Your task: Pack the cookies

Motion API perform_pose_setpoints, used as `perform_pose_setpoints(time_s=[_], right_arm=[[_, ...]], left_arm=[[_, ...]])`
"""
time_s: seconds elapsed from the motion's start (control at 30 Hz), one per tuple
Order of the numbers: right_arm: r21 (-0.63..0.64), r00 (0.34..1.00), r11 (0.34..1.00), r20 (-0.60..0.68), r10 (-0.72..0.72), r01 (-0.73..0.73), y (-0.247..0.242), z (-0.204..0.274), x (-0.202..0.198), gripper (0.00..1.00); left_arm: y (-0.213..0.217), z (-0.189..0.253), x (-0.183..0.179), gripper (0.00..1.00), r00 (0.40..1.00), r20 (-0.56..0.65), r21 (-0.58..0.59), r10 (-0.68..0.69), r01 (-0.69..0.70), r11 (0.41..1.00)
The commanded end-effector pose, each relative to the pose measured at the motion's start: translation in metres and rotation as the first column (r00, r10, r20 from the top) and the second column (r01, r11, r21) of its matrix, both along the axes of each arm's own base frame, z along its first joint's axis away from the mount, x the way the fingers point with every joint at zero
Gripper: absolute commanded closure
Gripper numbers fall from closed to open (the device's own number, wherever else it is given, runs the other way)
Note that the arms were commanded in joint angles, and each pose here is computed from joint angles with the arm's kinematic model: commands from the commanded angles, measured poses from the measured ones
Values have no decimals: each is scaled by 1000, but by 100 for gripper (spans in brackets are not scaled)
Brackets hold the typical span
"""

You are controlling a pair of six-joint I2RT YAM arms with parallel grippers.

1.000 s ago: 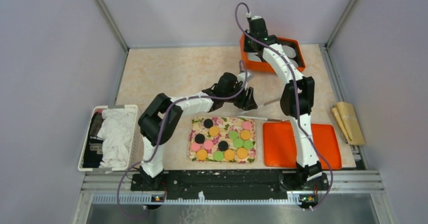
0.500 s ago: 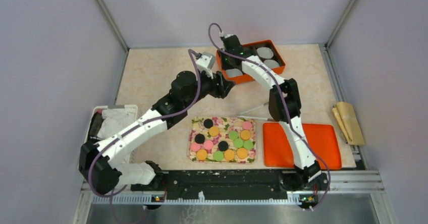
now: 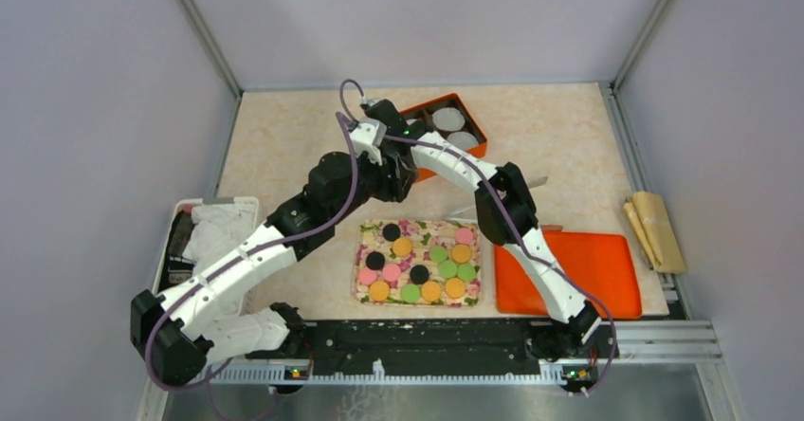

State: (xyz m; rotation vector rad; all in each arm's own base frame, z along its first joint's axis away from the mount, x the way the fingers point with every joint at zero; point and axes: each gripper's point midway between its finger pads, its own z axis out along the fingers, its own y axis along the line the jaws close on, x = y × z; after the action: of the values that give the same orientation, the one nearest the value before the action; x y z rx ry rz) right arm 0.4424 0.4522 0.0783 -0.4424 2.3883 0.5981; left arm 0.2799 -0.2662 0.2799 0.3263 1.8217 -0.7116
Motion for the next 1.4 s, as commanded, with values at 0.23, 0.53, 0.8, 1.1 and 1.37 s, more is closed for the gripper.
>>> perform_pose_setpoints(time_s=[0.23, 0.53, 0.8, 1.1, 1.37], right_arm=[[107, 994, 988, 27, 108, -111, 45, 24, -21, 88], [74, 987, 991, 124, 104, -114, 29, 67, -18, 22], [-13, 962, 999, 270, -26, 31, -25, 112, 7, 30], [-192, 906, 926, 343, -247, 325, -147, 110, 60, 93], [-264, 898, 870, 268, -348, 416, -214, 68, 88, 100]], left_arm=[[21, 31, -8, 36, 996, 65, -71, 64, -59, 996], [62, 86, -7, 30, 956, 157, -179, 246, -217, 960], [69, 81, 5, 29, 939, 149, -133, 310, -291, 947], [46, 44, 21, 28, 957, 99, -54, 272, -268, 962], [40, 24, 27, 29, 958, 65, -19, 278, -277, 961]])
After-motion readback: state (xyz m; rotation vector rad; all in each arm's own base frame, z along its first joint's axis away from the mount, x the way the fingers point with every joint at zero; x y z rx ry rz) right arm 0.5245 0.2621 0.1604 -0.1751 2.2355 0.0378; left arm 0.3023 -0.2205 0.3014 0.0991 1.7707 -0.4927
